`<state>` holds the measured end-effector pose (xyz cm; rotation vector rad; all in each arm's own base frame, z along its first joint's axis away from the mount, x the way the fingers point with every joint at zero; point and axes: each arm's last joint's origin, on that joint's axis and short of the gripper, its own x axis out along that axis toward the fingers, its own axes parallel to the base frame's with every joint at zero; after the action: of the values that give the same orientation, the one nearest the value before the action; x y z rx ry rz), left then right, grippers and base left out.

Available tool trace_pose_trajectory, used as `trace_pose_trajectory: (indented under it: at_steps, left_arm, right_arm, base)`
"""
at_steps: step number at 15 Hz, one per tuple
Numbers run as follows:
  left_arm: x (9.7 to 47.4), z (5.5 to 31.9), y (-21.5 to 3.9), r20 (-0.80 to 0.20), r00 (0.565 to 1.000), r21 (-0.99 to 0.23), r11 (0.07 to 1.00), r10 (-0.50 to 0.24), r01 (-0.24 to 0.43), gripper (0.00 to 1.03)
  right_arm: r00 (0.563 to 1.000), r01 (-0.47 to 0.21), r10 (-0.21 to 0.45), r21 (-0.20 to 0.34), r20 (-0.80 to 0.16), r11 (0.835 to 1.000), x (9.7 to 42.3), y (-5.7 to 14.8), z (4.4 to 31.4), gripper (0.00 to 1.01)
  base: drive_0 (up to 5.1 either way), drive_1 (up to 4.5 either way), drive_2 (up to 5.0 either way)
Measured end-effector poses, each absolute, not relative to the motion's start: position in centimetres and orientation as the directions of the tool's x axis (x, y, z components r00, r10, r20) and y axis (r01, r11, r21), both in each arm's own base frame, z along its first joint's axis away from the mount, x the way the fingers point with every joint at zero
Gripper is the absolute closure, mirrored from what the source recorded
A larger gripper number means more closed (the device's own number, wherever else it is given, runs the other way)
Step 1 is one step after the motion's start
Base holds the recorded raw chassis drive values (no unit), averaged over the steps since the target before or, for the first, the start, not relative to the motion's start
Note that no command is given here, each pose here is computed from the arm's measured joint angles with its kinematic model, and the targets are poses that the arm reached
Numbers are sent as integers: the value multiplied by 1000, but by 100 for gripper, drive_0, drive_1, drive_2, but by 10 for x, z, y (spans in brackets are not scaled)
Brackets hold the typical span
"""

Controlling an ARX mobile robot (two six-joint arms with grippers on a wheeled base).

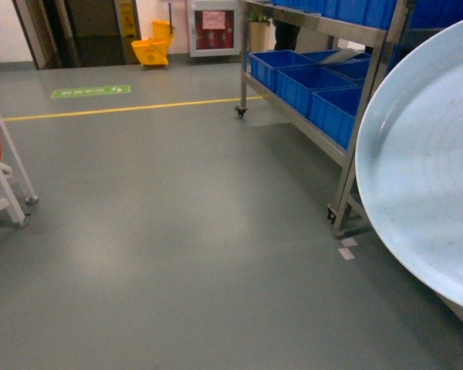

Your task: Place blue tray on left shelf second layer neatly

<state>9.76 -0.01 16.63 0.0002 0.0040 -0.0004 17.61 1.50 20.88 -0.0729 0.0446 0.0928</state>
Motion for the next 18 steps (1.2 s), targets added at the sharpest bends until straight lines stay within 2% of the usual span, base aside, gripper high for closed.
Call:
trace_pose_trajectory:
  at_steps: [18]
  left_arm:
    - [98, 166, 0, -4, 1000, 0, 1000, 0, 0, 5]
  right_arm:
    - [995, -93, 89, -71, -48, 993, 176, 15, 209, 99]
  base:
    - [0, 0, 0]
